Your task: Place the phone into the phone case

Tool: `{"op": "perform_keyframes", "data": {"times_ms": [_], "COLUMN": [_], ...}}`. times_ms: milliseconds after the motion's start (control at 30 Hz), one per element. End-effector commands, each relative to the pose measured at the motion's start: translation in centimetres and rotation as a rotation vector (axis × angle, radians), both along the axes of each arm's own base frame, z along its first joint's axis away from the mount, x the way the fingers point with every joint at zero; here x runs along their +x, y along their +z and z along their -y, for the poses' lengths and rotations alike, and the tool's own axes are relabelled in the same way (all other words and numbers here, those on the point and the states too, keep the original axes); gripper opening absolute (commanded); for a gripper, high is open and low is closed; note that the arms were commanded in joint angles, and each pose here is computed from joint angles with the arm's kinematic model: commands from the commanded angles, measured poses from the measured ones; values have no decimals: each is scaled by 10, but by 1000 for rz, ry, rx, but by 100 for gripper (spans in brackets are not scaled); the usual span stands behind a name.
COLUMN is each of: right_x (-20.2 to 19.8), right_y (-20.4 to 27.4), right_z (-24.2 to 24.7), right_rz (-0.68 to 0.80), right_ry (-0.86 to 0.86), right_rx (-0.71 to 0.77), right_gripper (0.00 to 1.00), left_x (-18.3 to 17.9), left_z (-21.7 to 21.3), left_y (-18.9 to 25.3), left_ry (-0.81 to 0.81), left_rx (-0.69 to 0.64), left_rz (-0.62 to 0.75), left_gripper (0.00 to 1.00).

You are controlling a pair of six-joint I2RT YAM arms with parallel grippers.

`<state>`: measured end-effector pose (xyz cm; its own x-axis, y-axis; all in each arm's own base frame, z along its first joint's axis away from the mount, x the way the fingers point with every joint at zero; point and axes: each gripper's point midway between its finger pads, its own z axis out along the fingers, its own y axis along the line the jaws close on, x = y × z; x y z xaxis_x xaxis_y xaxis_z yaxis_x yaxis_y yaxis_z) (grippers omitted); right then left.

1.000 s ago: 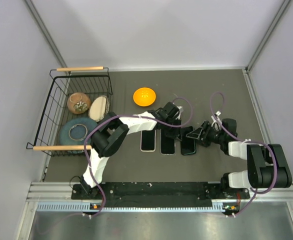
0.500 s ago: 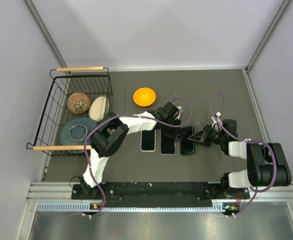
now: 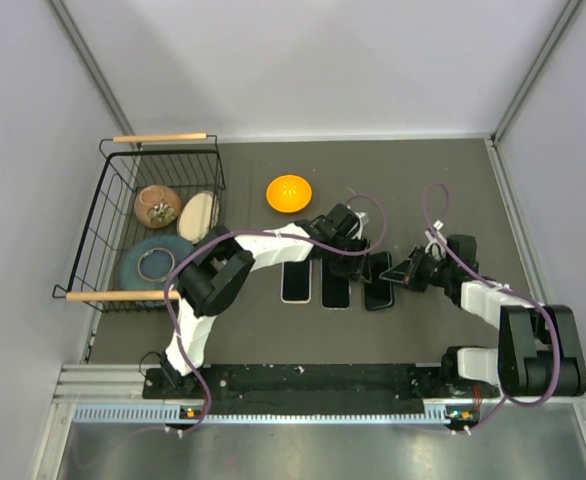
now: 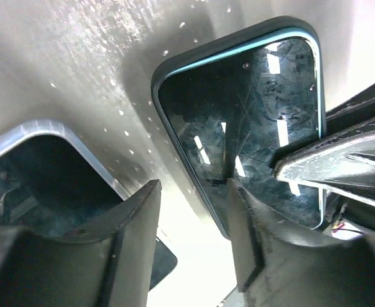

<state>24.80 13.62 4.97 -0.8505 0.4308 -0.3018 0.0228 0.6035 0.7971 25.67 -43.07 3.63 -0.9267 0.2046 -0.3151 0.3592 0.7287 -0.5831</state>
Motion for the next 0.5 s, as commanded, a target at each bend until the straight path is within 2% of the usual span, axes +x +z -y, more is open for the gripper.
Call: {"op": "perform_keyframes", "data": {"times_ms": [0,133,233,333,467], "right_x": [15,8,-3,-13,-26], "right_y": [57,95,124,150,182], "right_z": [-7,-19,-29,-34,-37], "right_rz": [165,253,324,384,462], "right_ry": [60,116,167,203,241], "right_rx": [34,136,239,310,360], "right_gripper": [0,0,0,0,0], "left_x": [13,22,14,0,-20], "left_z": [-1,-28,-48,-52,-55], "left_y": [83,140,153,177,179], "left_ry": [2,29,23,-26,-60], "left_rx": [-109,-182,-239,-360,-432], "left_rz": [142,221,217,210,163], "left_gripper": [59,72,78,80,81]}}
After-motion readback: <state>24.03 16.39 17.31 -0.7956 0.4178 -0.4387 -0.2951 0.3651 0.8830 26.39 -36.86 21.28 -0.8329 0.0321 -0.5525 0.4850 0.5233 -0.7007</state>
